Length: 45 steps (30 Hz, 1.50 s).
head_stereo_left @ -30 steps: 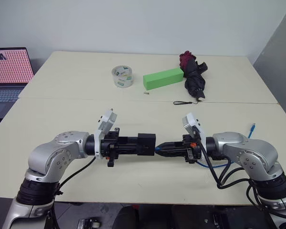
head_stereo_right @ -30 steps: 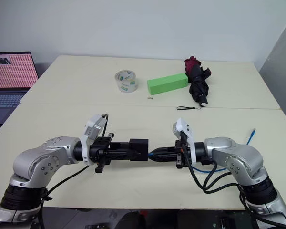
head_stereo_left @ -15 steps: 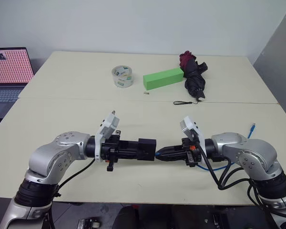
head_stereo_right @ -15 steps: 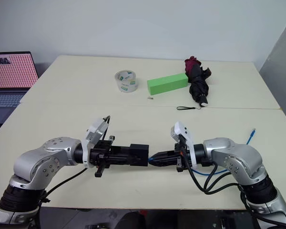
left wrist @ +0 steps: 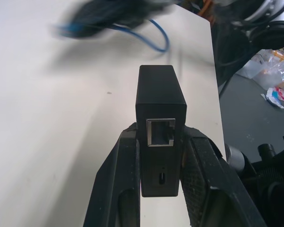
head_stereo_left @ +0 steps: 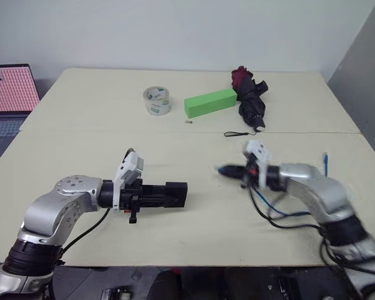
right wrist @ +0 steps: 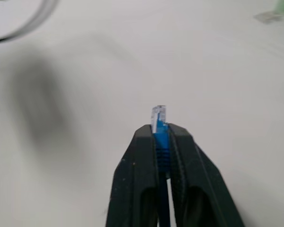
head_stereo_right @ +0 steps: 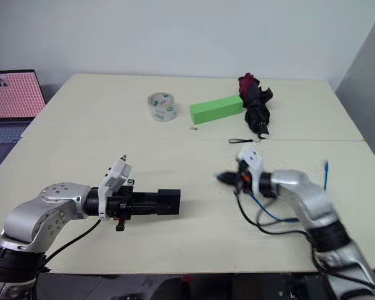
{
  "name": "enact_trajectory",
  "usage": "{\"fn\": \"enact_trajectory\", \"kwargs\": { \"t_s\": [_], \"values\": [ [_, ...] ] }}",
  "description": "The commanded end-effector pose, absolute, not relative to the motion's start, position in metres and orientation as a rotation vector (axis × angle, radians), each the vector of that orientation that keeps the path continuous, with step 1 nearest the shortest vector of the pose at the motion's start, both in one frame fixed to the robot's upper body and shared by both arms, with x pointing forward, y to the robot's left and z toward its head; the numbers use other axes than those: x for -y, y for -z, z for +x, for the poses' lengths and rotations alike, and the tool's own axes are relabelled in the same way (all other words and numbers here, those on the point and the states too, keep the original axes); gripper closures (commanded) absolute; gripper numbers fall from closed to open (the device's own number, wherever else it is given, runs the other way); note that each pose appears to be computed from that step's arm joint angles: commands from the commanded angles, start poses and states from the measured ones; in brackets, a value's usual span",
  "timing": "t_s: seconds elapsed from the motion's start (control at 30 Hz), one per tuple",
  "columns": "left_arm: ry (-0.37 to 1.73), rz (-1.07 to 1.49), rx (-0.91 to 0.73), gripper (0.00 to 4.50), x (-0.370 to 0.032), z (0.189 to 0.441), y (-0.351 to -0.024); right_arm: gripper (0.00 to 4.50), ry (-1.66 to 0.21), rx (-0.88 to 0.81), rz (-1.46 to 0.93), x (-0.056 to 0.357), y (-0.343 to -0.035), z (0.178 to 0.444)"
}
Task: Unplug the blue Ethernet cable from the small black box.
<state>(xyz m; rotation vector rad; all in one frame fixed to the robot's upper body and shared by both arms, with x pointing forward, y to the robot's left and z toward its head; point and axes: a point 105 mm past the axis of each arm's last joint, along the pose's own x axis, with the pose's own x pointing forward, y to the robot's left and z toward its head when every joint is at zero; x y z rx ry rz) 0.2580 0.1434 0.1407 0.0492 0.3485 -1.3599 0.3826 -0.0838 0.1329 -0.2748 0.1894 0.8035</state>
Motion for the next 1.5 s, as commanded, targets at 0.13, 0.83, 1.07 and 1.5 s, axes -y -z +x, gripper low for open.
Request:
{"fn": "enact_trajectory", "kwargs": {
  "t_s": [0.13, 0.83, 1.07, 1.5],
  "values": [
    [1.324, 0.123, -0.301, 3.72, -0.141, 0.263, -0.142, 3.77, -0.480, -0.107, -0.373, 0.116, -0.135, 0.441],
    [0.462, 0.283, 0.077, 3.72, -0.209, 0.368, -0.131, 0.93, -1.225, -0.020, -0.308, 0.063, -0.188, 0.302],
    [0.354, 0.184, 0.063, 3.72, -0.215, 0.383, -0.105, 0.93, -1.213, -0.035, -0.323, 0.055, -0.185, 0.303],
    [0.338, 0.157, -0.037, 1.23, -0.230, 0.362, -0.082, 0.93, -1.174, -0.044, -0.326, 0.054, -0.185, 0.301]
  ]
}}
